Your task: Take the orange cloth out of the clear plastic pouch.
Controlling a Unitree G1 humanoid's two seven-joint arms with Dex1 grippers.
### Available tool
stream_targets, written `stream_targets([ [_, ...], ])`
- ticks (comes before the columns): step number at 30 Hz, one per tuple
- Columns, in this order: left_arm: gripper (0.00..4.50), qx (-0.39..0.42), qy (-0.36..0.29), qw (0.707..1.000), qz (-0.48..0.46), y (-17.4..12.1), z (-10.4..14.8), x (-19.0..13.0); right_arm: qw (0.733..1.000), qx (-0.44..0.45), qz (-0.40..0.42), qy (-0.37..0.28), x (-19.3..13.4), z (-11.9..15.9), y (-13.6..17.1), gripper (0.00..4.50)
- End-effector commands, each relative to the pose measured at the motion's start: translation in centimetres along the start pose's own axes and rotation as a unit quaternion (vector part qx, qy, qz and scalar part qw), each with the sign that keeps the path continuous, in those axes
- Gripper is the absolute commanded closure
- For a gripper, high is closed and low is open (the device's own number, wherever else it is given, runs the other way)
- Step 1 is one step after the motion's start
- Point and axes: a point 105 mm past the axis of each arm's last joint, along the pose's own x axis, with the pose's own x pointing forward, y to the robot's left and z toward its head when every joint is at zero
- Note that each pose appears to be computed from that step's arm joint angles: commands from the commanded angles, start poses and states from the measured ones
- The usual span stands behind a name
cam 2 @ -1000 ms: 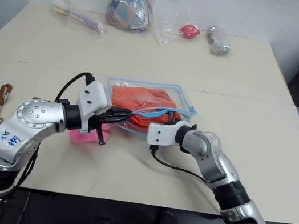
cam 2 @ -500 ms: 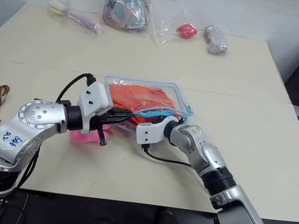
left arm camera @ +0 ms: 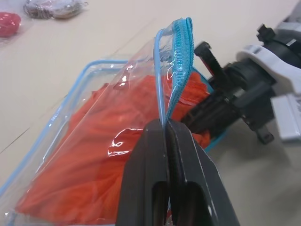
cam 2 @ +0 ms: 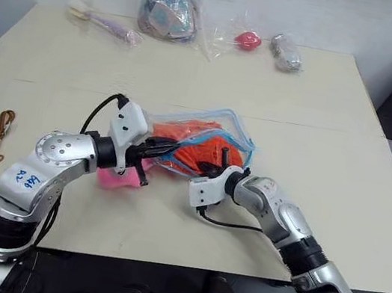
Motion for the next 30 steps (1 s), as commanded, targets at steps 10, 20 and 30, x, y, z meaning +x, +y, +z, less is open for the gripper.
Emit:
stream_targets([
  [10,4.50,0.084,0.063,0.994,-0.018,-0.7,-2.5,0.4,0.998,-0.001,-0.053,-0.023,-5.3,0.6,-4.9,4.48],
  [20,4.50,0.091,0.074,0.993,0.001,0.1,-3.7,1.0,0.995,0.044,0.004,-0.090,-10.8,2.9,-6.7,4.48],
  [30,4.50,0.080,0.072,0.994,0.006,0.5,-4.2,0.9,0.972,0.185,0.064,-0.129,-16.3,3.5,-7.7,4.48],
])
